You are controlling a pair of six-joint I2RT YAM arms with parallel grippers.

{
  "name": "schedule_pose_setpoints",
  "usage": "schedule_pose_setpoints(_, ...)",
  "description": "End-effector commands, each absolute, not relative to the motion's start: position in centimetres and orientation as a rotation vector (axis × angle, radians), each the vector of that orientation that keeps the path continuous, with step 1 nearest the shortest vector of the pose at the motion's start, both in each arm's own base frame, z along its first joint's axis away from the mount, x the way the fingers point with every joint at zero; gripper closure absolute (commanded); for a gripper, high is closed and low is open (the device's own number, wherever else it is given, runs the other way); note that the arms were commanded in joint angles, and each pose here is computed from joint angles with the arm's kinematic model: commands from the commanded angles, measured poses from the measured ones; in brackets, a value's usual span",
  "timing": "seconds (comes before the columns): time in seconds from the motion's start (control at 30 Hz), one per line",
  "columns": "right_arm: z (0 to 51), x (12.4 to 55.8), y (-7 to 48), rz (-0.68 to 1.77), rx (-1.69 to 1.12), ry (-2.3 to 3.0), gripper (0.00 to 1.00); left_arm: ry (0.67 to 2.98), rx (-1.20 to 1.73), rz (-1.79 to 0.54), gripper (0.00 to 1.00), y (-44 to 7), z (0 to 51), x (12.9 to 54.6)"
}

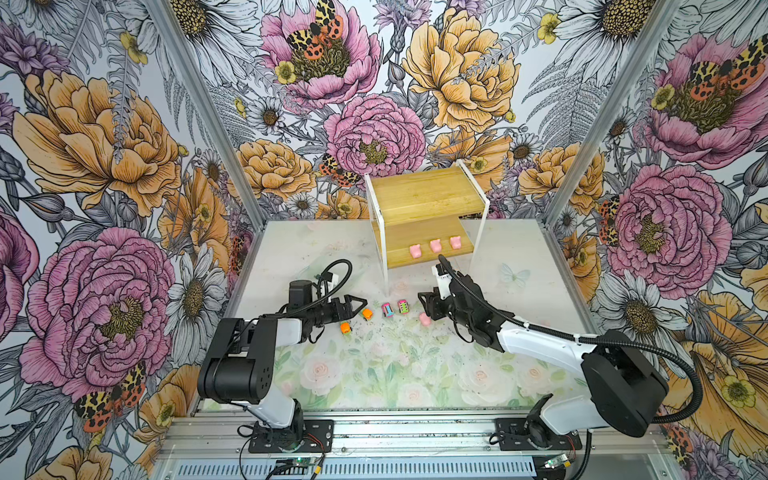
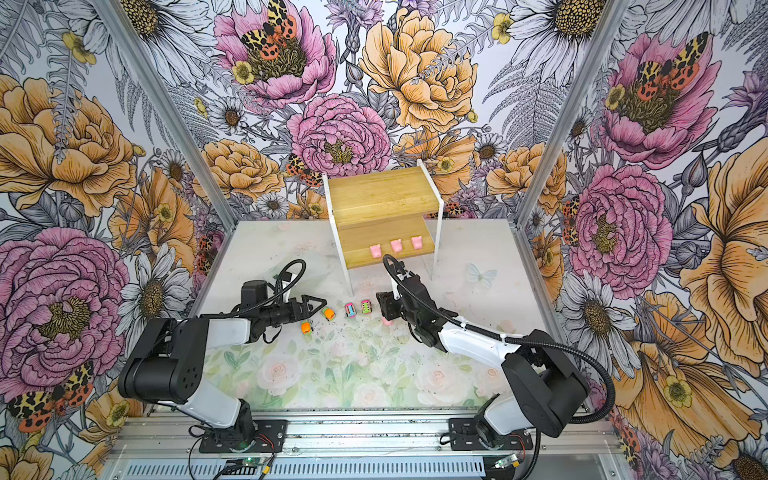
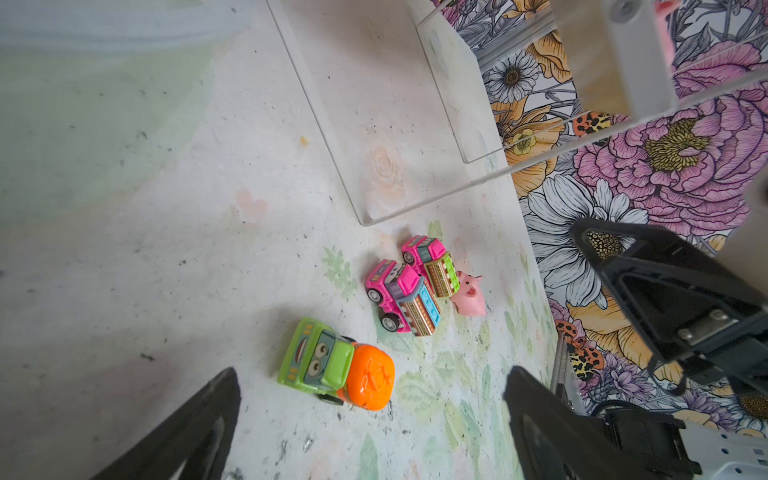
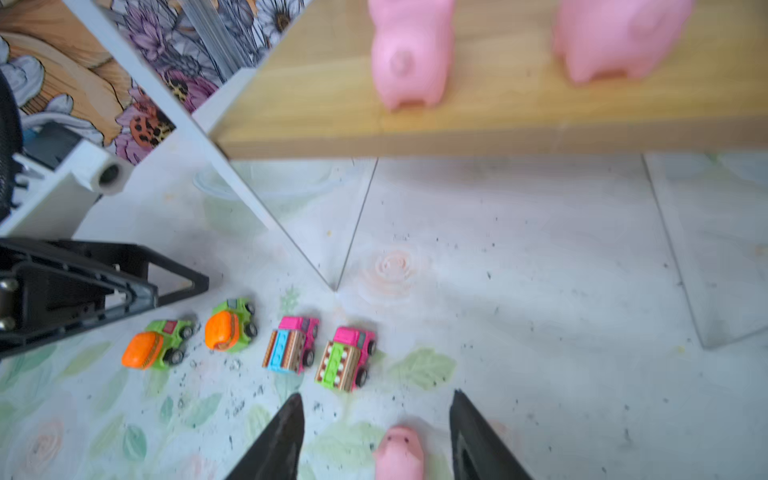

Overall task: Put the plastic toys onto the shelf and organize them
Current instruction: 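Move the right gripper back to the last pink pig and grasp it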

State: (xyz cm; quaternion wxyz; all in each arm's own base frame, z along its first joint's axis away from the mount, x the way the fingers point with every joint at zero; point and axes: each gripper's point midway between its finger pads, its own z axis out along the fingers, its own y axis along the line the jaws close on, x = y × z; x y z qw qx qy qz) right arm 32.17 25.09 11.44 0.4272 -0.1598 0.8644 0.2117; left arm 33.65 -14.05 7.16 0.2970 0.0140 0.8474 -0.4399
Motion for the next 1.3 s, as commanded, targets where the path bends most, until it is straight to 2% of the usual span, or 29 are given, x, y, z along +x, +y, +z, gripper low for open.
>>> schedule_pose_setpoints(0.0,9.5,30.5,25.0,0.562,-0.425,2.168,0.44,2.231,0.052,-1.177,0.01,-14.0,7.8,34.3)
schedule_pose_setpoints(0.23,5.7,29.5,25.2,0.545,-0.452,2.221,0.45,2.231,0.060,-1.189,0.01,-14.1,7.8,34.2)
schedule_pose_setpoints(0.73,2.9,30.8,26.9,0.523,-0.500,2.266,0.46,2.238,0.051,-1.190,0.01,-14.0,7.6,34.3)
schedule_pose_setpoints(1.03,2.5,31.0,27.3,0.530,-0.513,2.272,0.61,2.239,0.046,-1.190,0.01,-14.0,7.5,34.4)
schedule_pose_setpoints(1.27,3.1,31.0,27.4,0.545,-0.509,2.257,0.63,2.240,0.045,-1.188,0.01,-14.0,7.5,34.4)
